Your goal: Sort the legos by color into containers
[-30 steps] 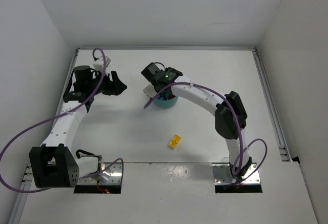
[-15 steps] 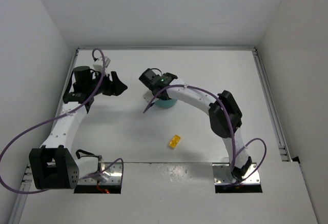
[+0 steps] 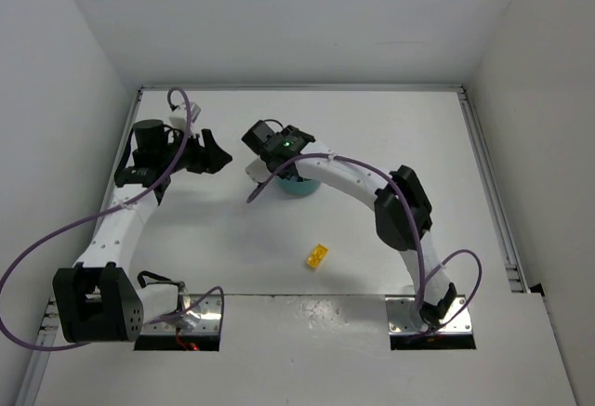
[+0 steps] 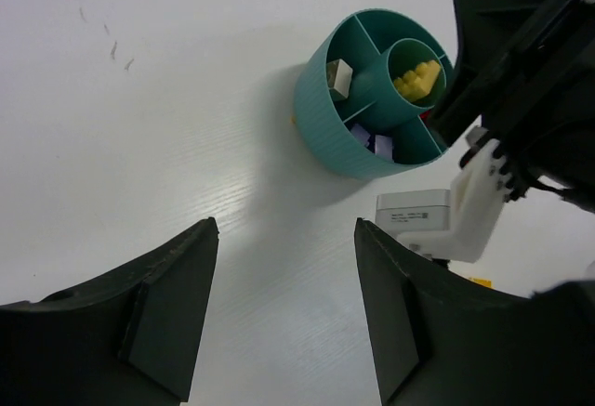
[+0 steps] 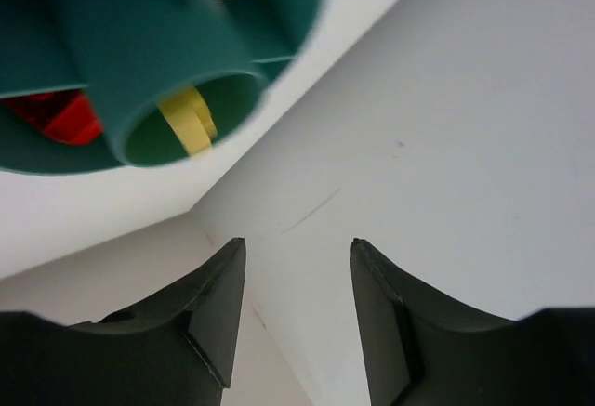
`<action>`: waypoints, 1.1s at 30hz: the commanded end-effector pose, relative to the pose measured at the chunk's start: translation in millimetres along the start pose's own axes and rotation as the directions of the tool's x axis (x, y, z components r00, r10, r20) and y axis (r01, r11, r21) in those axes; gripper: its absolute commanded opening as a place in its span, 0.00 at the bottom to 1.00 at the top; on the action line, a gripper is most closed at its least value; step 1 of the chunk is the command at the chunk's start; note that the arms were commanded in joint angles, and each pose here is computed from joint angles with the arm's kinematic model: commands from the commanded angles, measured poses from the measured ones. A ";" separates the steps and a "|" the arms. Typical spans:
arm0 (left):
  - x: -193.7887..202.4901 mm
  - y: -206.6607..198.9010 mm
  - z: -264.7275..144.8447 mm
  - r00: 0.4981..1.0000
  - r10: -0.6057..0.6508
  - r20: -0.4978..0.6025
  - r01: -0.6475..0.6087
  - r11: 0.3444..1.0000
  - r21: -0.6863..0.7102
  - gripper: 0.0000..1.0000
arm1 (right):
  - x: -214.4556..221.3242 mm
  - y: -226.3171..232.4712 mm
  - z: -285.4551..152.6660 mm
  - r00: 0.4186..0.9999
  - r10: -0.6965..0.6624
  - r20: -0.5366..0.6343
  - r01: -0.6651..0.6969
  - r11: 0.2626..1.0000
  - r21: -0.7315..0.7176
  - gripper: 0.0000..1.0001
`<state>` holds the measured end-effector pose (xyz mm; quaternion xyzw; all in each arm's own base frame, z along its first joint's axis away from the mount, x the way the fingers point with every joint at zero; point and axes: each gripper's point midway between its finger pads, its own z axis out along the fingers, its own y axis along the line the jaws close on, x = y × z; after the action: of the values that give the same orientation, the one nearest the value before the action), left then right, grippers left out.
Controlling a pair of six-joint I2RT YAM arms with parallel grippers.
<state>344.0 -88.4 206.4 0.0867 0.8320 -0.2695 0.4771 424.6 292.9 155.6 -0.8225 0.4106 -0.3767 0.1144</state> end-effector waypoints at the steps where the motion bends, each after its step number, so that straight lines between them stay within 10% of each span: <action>1: -7.9 -1.1 -0.3 0.999 0.011 0.032 -0.011 1.000 0.022 0.66 | 10.3 -54.9 -52.6 0.980 0.168 0.107 -0.182 0.973 0.141 0.49; 9: -7.7 -2.9 -0.4 0.999 0.011 0.031 -0.012 0.999 0.033 0.66 | 39.8 -60.0 -120.5 0.754 0.567 0.331 -0.607 0.794 0.024 0.42; 16: -9.9 -2.6 -2.2 0.999 0.016 0.039 -0.017 1.000 0.023 0.68 | -27.5 105.9 -142.0 0.474 0.834 0.280 -0.586 0.537 -0.607 0.42; 23: -13.4 7.7 -7.2 0.998 0.005 0.055 -0.003 0.999 -0.045 0.78 | -45.5 200.1 -134.1 0.504 0.851 0.149 -0.532 0.442 -0.722 0.62; 33: -15.9 -7.0 -15.9 0.996 0.088 0.033 -0.089 0.995 0.034 0.79 | -88.1 208.9 -148.1 0.456 0.509 0.730 -0.120 0.848 -0.517 0.58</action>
<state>339.5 -83.4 206.2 0.0992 0.8323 -0.2628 0.4778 164.2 214.5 100.2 -0.7447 0.6393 0.1485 0.1208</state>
